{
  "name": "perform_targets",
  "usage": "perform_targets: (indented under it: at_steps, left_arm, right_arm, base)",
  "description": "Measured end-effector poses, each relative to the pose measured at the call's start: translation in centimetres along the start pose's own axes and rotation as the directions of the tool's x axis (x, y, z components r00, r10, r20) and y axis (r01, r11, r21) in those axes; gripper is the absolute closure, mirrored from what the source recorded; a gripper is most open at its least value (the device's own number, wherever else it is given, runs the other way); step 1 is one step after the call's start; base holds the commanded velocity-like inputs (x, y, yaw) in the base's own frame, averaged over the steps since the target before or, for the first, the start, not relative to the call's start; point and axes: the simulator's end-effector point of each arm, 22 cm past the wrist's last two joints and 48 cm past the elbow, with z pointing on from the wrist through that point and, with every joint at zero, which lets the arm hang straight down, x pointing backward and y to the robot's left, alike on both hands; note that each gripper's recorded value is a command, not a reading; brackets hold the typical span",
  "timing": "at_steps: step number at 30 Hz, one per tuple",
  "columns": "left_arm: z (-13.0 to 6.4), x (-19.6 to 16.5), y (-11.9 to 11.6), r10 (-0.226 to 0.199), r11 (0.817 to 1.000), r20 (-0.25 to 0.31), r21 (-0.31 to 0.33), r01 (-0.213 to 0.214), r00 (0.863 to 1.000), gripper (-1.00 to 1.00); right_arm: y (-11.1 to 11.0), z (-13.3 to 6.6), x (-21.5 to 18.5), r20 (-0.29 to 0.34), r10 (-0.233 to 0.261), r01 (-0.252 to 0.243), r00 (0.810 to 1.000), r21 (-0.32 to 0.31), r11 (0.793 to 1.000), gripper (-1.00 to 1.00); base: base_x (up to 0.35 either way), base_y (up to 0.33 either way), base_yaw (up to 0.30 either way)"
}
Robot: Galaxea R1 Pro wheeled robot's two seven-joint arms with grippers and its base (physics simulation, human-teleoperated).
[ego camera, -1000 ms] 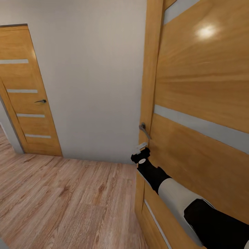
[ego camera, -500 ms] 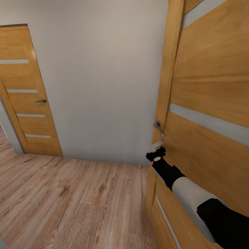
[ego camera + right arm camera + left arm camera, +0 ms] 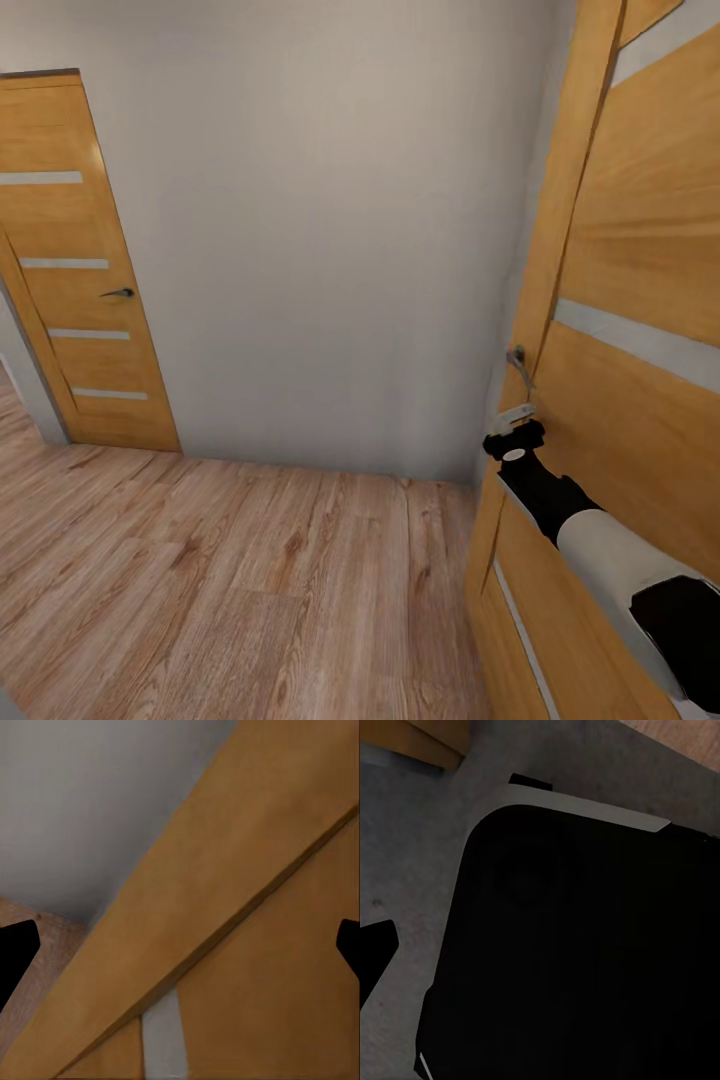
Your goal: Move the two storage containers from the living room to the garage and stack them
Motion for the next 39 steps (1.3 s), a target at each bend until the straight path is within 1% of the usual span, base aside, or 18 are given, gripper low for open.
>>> perform_targets:
  at_steps: [2, 4, 5, 6, 8, 10, 24, 30, 31, 33, 34, 35, 36, 37, 38, 39]
  left_arm:
    - [0.0, 0.0, 0.0, 0.0, 1.0, 0.0, 0.0, 0.0, 1.0, -1.0]
    - [0.0, 0.0, 0.0, -0.001, 1.0, 0.0, 0.0, 0.001, 1.0, -1.0]
    - [0.0, 0.0, 0.0, -0.001, 1.0, 0.0, -0.001, 0.001, 1.0, -1.0]
    - [0.0, 0.0, 0.0, -0.001, 1.0, 0.0, -0.001, 0.001, 1.0, -1.0]
    - [0.0, 0.0, 0.0, -0.001, 1.0, 0.0, 0.0, 0.001, 1.0, -1.0]
    - [0.0, 0.0, 0.0, -0.002, 1.0, 0.001, -0.001, 0.002, 1.0, -1.0]
    - [0.0, 0.0, 0.0, -0.003, 1.0, 0.0, -0.001, 0.003, 1.0, -1.0]
    - [0.0, 0.0, 0.0, -0.003, 1.0, 0.0, -0.001, 0.003, 1.0, -1.0]
    - [0.0, 0.0, 0.0, -0.003, 1.0, 0.0, -0.001, 0.003, 1.0, -1.0]
    - [0.0, 0.0, 0.1, -0.003, 1.0, 0.0, -0.001, 0.003, 1.0, -1.0]
    - [0.0, 0.0, 0.0, -0.002, 1.0, 0.0, -0.001, 0.002, 1.0, -1.0]
    - [0.0, 0.0, 0.0, -0.002, 1.0, 0.0, -0.001, 0.002, 1.0, -1.0]
    - [0.0, 0.0, 0.0, -0.002, 1.0, 0.0, 0.0, 0.002, 1.0, -1.0]
    - [0.0, 0.0, 0.0, -0.002, 1.0, 0.0, 0.0, 0.002, 1.0, -1.0]
    - [0.0, 0.0, 0.0, -0.002, 1.0, 0.0, 0.0, 0.002, 1.0, -1.0]
    - [0.0, 0.0, 0.0, -0.002, 1.0, 0.0, 0.0, 0.002, 1.0, -1.0]
  right_arm:
    - [-1.2, 0.3, 0.7, -0.012, 0.017, -0.017, 1.0, 0.015, 1.0, -1.0]
    - [-2.7, 0.6, 1.6, -0.034, 0.055, -0.054, 0.998, 0.038, 0.998, -1.0]
    - [-3.2, 0.6, 1.8, -0.041, 0.065, -0.063, 0.997, 0.047, 0.997, -1.0]
    - [-3.6, 0.7, 2.1, -0.047, 0.086, -0.083, 0.995, 0.052, 0.995, -1.0]
    - [-4.5, 0.9, 2.7, -0.058, 0.099, -0.095, 0.993, 0.065, 0.993, -1.0]
    - [-5.5, 1.1, 3.4, -0.066, 0.102, -0.097, 0.993, 0.075, 0.992, -1.0]
    - [-5.4, 1.0, 3.4, -0.066, 0.105, -0.1, 0.992, 0.075, 0.992, -1.0]
    - [-5.4, 1.0, 3.4, -0.068, 0.096, -0.091, 0.993, 0.075, 0.993, -1.0]
    - [-4.0, 0.9, 3.1, -0.072, 0.104, -0.1, 0.992, 0.06, 0.993, -1.0]
    - [2.3, -0.4, 0.2, -0.05, 0.139, -0.141, 0.989, -0.034, 0.989, -1.0]
    - [4.7, -0.9, -0.3, -0.053, 0.148, -0.151, 0.988, -0.071, 0.986, -1.0]
    - [7.7, -1.5, 0.8, -0.081, 0.148, -0.157, 0.986, -0.116, 0.981, -1.0]
    - [9.2, -1.7, 2.3, -0.103, 0.144, -0.158, 0.984, -0.142, 0.977, -1.0]
    - [9.8, -1.9, 3.1, -0.113, 0.142, -0.159, 0.983, -0.153, 0.975, -1.0]
    - [10.9, -2.1, 4.8, -0.134, 0.142, -0.164, 0.981, -0.171, 0.971, -1.0]
    - [11.4, -2.2, 5.7, -0.146, 0.141, -0.167, 0.979, -0.18, 0.969, -1.0]
  base:
    - [0.0, 0.0, 0.0]
    - [0.0, 0.0, 0.0]
    - [0.0, 0.0, 0.0]
    - [0.0, 0.0, 0.0]
    - [0.0, 0.0, 0.0]
    - [0.0, 0.0, 0.0]
    - [0.0, 0.0, 0.0]
    - [0.0, 0.0, 0.0]
    - [0.0, 0.0, 0.0]
    - [0.0, 0.0, 0.0]
    - [0.0, 0.0, 0.0]
    - [0.0, 0.0, 0.0]
    - [0.0, 0.0, 0.0]
    - [0.0, 0.0, 0.0]
    - [0.0, 0.0, 0.0]
    - [0.0, 0.0, 0.0]
